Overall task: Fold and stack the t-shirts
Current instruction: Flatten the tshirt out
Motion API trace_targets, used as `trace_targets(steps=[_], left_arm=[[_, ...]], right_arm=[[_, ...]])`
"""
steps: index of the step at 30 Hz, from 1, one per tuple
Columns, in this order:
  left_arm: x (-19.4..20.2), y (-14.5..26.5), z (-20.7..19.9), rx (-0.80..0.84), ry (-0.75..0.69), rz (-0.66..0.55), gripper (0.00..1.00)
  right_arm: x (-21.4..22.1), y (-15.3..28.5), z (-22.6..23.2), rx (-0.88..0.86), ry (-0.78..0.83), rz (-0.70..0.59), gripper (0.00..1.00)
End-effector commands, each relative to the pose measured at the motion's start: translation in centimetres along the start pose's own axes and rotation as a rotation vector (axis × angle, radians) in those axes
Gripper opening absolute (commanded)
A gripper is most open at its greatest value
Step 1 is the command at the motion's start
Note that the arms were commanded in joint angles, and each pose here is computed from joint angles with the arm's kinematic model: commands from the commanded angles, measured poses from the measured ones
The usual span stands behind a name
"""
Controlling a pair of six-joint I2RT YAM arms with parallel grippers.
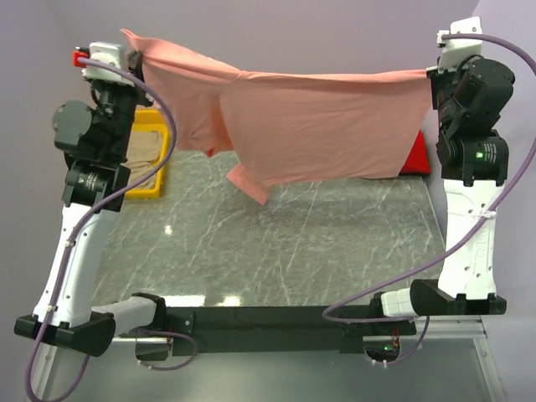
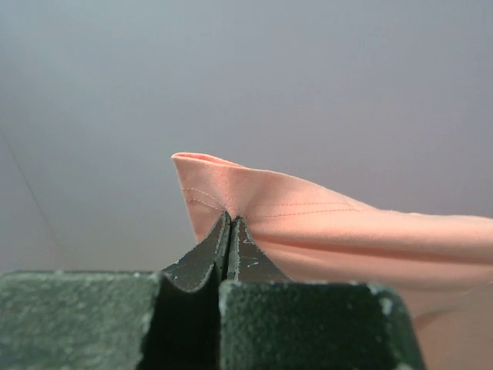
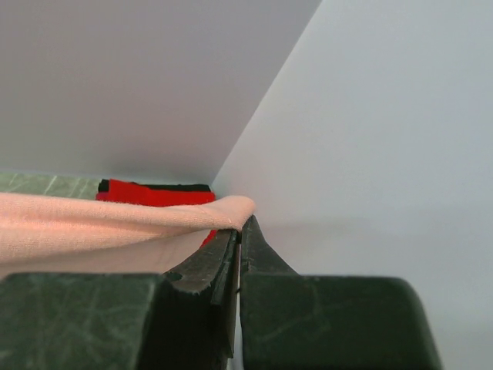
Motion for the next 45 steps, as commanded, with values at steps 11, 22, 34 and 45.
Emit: trace_targets(steps=[11,22,34,45], left_arm=[[1.8,-7.7,1.8,-0.064,-0.043,-0.129,0.00],[3.2,-18.4,5.2,-0.076,-0.059,-0.394,0.00],[0.1,-14.9,5.3,-0.010,-0.148,-0.545,0.00],[21.4,-0.2,0.5,0.263,-0.105,0.099,0.00]], right_arm=[[-1.1,-9.9,5.7,-0.051,-0.003,-0.061,0.00],[-5.7,-16.4,7.7,0.137,-0.114,-0.319,0.00],[-6.8,-15.6,8.3,0.059,-0.203,-0.468,0.00],[10.7,-14.1,18.0,-0.346,0.094,-0.061,0.00]])
Point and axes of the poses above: each gripper's point midway between its finger pads, its own y axis back along the fingers, its own z axis along the line the jaws close on, x = y × z, the point moved 8 cm from there along y, back along the fingers
